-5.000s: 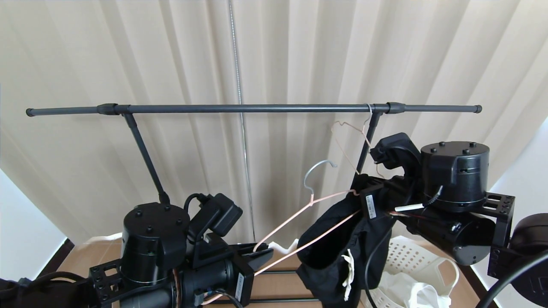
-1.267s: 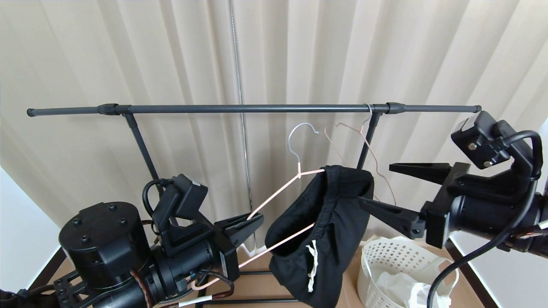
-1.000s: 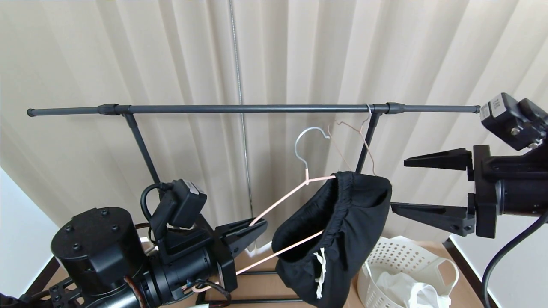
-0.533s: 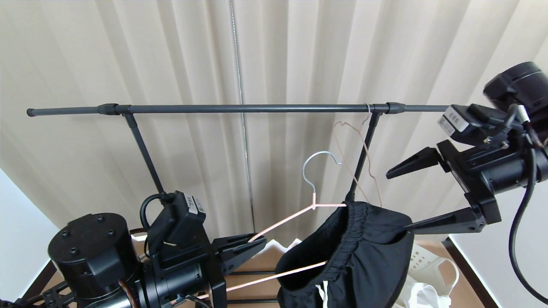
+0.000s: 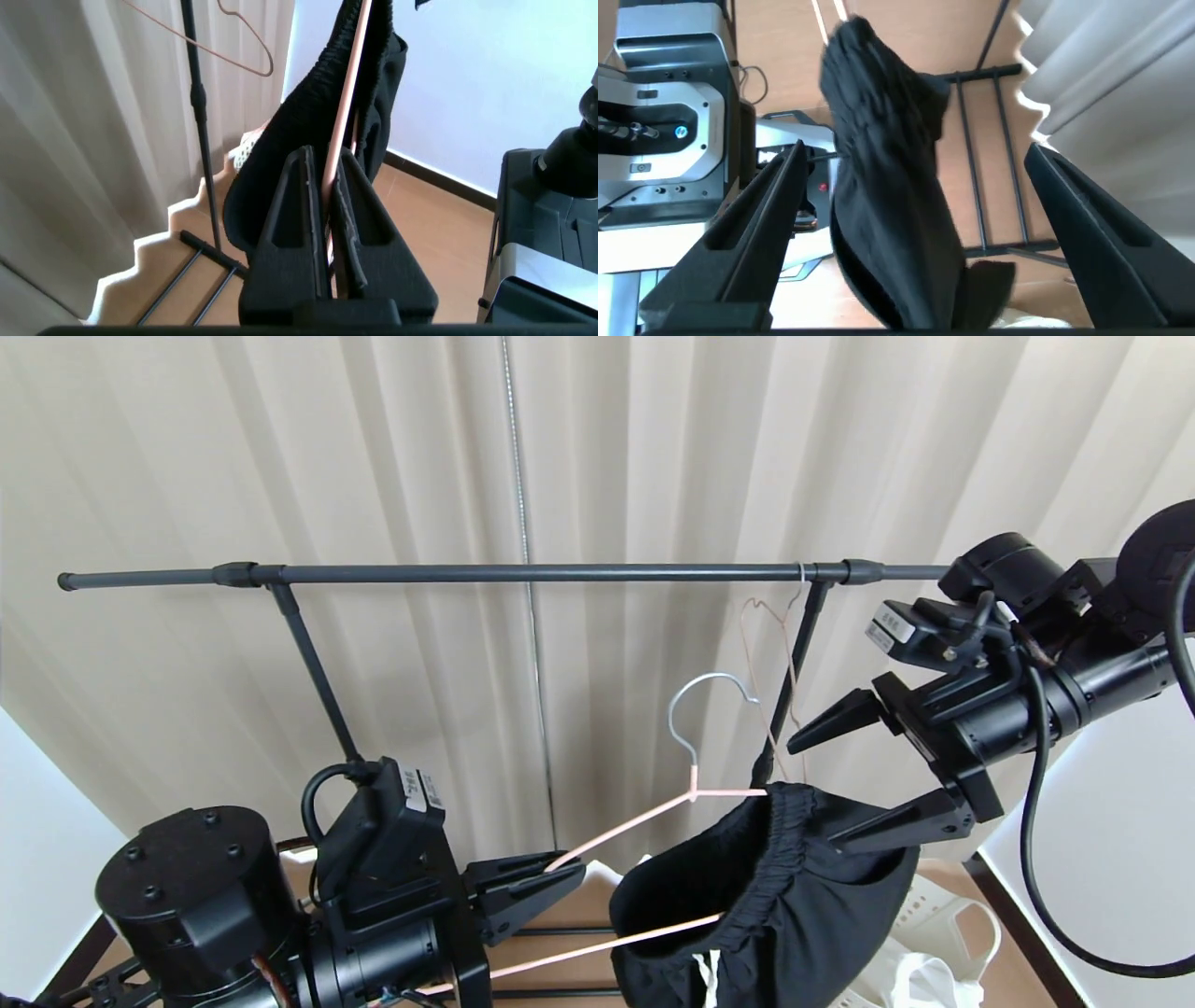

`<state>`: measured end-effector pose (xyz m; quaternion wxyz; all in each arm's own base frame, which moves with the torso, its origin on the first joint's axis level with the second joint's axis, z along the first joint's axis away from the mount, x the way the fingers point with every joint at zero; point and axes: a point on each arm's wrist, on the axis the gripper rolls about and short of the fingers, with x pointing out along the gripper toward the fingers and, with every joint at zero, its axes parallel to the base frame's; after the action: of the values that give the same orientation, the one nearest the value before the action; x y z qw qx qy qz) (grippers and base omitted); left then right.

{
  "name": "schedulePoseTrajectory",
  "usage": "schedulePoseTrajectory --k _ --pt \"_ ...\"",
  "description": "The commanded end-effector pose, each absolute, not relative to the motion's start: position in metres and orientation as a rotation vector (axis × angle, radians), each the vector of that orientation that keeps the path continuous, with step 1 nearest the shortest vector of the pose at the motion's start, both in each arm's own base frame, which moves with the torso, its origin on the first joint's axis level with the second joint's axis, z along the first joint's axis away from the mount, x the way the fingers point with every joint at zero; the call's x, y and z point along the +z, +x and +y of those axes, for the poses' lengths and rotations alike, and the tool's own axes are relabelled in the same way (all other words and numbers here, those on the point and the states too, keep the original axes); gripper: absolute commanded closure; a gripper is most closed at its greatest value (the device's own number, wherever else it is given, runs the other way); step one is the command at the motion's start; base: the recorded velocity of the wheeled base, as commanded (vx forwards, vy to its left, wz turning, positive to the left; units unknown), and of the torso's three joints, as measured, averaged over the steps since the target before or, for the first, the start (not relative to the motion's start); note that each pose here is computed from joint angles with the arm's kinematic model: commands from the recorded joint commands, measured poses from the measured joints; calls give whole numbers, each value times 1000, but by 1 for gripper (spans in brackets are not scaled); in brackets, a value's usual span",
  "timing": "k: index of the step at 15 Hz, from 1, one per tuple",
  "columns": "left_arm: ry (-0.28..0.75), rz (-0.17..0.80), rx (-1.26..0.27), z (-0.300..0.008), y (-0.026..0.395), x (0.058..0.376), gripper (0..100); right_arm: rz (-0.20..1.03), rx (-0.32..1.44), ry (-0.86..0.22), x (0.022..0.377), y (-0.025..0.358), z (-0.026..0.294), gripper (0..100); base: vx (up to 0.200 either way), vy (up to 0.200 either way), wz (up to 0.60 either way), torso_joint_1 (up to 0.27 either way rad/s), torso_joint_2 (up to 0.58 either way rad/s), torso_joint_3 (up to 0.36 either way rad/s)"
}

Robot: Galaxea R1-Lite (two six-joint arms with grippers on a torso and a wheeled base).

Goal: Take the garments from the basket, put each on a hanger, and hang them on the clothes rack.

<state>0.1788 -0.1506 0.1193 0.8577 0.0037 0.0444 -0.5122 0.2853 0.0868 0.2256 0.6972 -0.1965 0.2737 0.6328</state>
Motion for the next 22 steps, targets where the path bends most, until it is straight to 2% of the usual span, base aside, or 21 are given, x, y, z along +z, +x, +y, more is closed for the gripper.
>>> schedulePoseTrajectory --k 1,10,15,22 --pt "7 97 -1076 -152 180 118 100 621 1437 -431 220 288 93 0 0 0 0 0 0 0" --pt "4 80 -1084 -153 179 120 100 619 1502 -481 211 296 129 0 0 0 0 0 0 0" --pt "4 75 -1084 -153 179 121 100 632 1463 -543 215 297 133 0 0 0 0 0 0 0" --pt "4 74 -1095 -155 177 121 100 626 1457 -553 217 297 134 0 0 0 0 0 0 0"
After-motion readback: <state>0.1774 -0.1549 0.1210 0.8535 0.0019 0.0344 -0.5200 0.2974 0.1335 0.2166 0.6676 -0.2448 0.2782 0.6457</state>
